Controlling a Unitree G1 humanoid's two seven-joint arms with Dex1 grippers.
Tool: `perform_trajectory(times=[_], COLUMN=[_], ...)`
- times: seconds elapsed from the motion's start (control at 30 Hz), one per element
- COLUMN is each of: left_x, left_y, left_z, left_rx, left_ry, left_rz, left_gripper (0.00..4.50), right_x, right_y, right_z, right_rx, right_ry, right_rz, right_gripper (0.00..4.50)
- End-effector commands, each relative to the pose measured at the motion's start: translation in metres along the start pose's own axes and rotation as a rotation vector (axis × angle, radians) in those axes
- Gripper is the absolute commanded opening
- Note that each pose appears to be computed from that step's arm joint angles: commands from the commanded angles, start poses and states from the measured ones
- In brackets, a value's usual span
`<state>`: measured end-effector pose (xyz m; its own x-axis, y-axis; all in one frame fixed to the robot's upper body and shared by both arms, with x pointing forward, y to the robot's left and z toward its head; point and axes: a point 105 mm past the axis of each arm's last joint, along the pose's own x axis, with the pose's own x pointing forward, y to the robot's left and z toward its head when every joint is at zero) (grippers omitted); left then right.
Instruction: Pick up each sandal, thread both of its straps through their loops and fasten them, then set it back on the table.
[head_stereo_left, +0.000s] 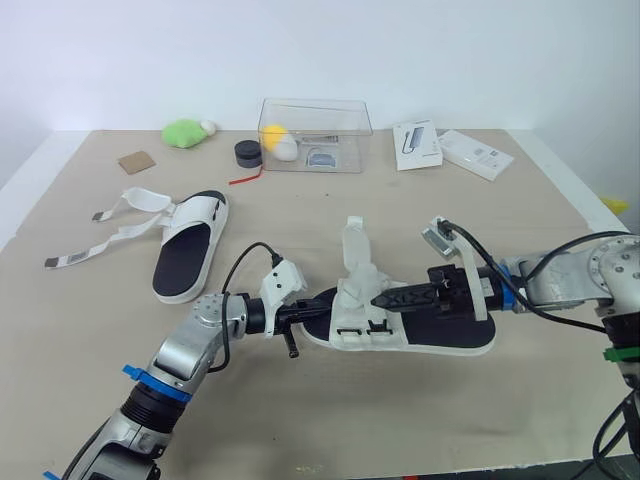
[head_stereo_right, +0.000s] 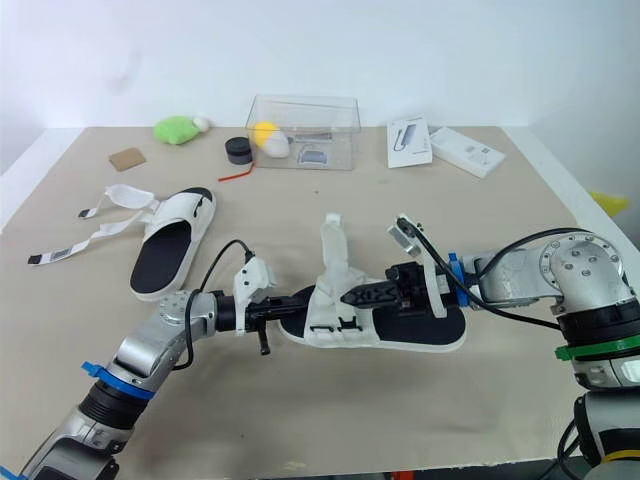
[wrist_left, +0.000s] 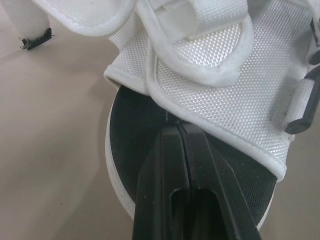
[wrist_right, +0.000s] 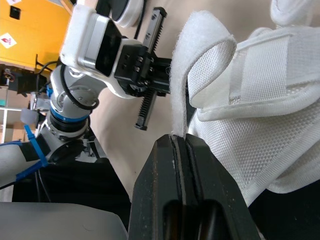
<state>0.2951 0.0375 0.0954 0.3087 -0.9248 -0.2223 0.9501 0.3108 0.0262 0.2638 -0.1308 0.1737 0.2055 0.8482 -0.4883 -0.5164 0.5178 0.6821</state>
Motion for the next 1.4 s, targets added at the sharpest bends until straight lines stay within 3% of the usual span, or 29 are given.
perform_trajectory(times=[0.03, 0.37, 0.97, 1.07, 1.13, 1.2, 1.4], left_x=[0.001, 0.001, 0.002, 0.002, 0.002, 0.002, 0.002], left_y=[-0.005, -0.004, -0.004, -0.005, -0.006, -0.007, -0.006], left_z=[-0.028, -0.028, -0.028, -0.029, -0.030, -0.031, -0.030], left_rx=[-0.064, -0.065, -0.066, -0.070, -0.073, -0.075, -0.077], left_ry=[0.090, 0.088, 0.088, 0.087, 0.087, 0.088, 0.089], left_rz=[-0.004, 0.000, 0.001, 0.000, -0.001, -0.003, -0.005], left_gripper=[0.00, 0.00, 0.00, 0.00, 0.00, 0.00, 0.00], right_x=[-0.001, 0.004, -0.003, -0.019, -0.025, -0.031, -0.029], right_y=[0.001, -0.002, 0.020, 0.022, 0.024, 0.028, 0.028], right_z=[-0.014, -0.023, -0.023, -0.019, -0.015, -0.015, -0.057], right_rx=[-0.043, -0.094, -0.194, -0.196, -0.196, -0.200, -0.189], right_ry=[0.051, 0.052, 0.047, 0.029, 0.006, -0.006, 0.128], right_rz=[-0.055, -0.126, -0.031, -0.012, 0.004, 0.035, 0.063], right_gripper=[0.02, 0.02, 0.02, 0.84, 1.83, 2.46, 4.41])
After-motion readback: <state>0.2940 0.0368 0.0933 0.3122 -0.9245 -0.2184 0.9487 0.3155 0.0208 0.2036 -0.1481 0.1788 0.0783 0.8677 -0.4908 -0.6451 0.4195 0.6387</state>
